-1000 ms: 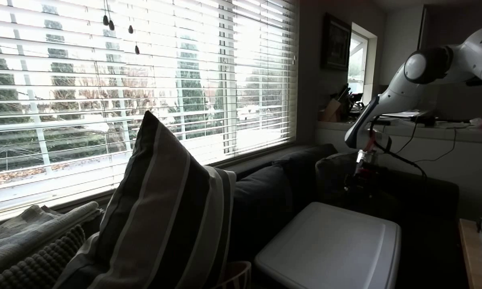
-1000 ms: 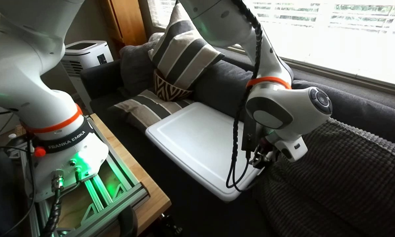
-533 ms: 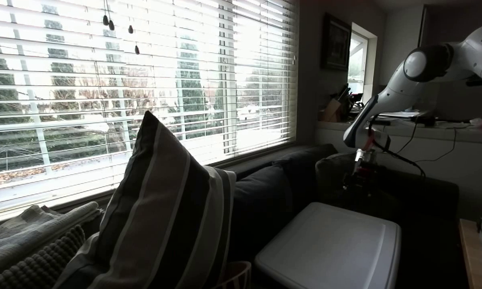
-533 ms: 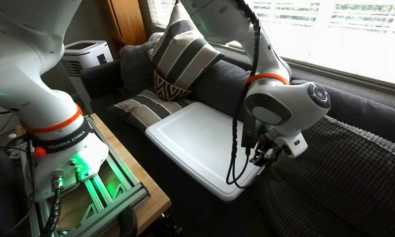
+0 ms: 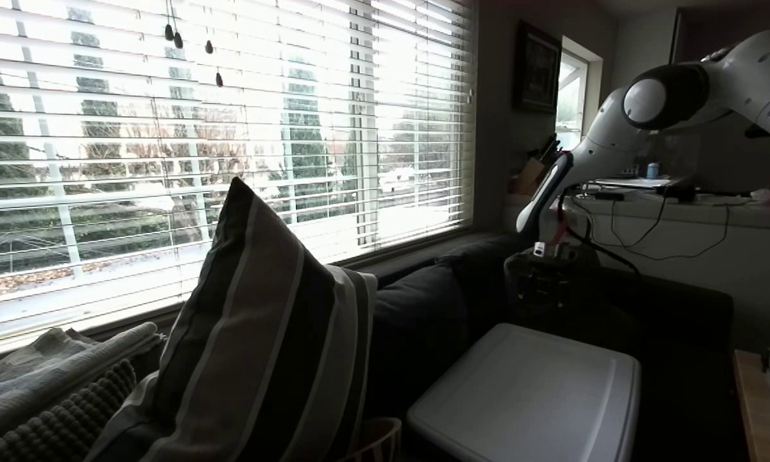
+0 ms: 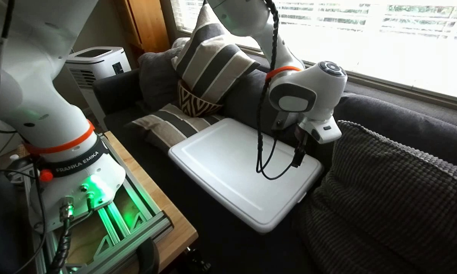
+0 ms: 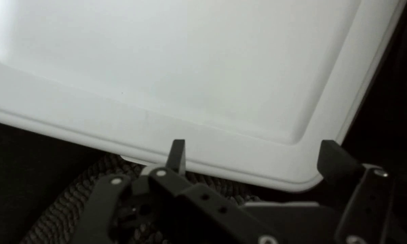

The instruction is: Close the bowl with the lid

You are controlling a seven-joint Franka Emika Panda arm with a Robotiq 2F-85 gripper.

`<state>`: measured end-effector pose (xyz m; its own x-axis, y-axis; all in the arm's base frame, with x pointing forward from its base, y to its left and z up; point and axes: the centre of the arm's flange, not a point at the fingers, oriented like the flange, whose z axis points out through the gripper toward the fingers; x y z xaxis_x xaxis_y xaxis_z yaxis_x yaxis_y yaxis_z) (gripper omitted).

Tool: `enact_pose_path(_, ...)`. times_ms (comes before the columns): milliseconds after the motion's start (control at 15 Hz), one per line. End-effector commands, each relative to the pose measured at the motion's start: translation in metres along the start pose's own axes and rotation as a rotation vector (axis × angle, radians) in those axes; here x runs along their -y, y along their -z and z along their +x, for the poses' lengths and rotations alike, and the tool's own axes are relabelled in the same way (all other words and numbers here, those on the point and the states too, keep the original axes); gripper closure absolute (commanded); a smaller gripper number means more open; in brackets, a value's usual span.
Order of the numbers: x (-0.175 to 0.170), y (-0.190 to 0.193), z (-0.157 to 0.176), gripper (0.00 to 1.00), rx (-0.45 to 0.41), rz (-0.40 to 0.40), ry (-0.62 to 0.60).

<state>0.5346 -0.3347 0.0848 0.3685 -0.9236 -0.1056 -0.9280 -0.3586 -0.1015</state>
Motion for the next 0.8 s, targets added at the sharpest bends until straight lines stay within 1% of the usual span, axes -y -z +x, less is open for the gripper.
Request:
enact_pose_path(0, 0.029, -0.013, -0.009, 0.0, -0.072, -0.143, -0.06)
enact_pose_path(200, 0.05, -0.026, -0.018, 0.0, -0.124, -0.243, -0.069)
enact_pose_path(400, 0.057, -0.047, -0.017, 0.0, -0.15, -0.306, -0.069)
enact_pose_path(533, 0.053, -0.06, -0.011, 0.0, -0.147, -0.328, -0.055)
enact_pose_path(733, 0.053, -0.079, 0.002, 0.0, -0.162, -0.327, -0.015)
